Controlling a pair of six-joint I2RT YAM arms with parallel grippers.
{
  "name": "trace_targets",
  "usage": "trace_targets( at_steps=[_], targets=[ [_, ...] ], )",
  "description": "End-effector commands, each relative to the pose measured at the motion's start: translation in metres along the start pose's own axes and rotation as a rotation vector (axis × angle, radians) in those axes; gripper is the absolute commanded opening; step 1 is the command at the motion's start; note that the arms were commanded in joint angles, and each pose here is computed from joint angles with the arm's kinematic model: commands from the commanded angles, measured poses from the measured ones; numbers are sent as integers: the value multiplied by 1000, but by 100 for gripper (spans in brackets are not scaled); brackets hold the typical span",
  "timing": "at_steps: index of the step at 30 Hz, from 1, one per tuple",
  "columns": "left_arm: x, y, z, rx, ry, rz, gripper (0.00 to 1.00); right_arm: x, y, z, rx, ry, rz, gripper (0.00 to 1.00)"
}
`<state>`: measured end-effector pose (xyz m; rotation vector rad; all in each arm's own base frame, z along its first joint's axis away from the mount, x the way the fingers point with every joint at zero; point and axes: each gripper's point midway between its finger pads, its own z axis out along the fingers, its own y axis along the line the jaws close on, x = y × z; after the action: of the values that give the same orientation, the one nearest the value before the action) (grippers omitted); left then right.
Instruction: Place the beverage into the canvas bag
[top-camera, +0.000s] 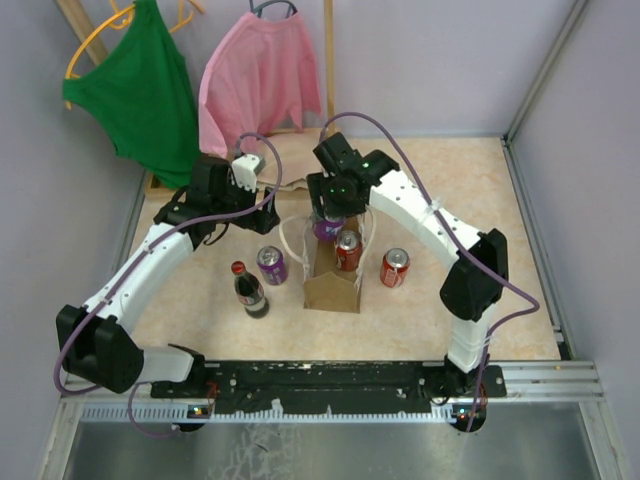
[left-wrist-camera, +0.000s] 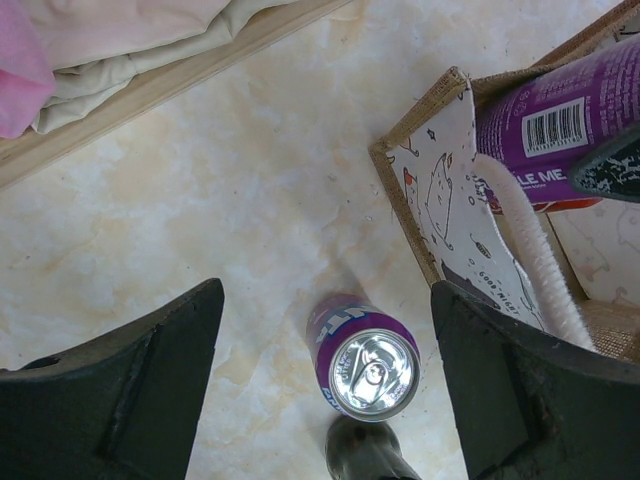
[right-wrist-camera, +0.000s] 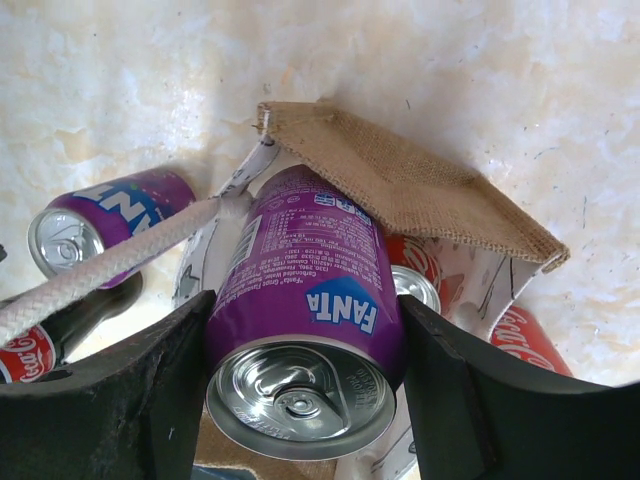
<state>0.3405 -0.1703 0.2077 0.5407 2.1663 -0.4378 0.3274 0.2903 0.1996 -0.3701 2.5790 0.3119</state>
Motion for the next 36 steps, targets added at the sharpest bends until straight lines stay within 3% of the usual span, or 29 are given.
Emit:
trace_targets(
  at_steps=[1, 16, 36],
  targets=[
    [2, -2, 2, 15, 2, -9, 90, -25, 4, -4, -42, -95, -3, 0],
    [5, -2, 6, 21, 15, -15, 90, 1, -1, 35, -21, 6, -33, 0],
    [6, -3, 6, 28, 15, -15, 90, 11, -10, 83, 36, 43, -59, 0]
  ],
)
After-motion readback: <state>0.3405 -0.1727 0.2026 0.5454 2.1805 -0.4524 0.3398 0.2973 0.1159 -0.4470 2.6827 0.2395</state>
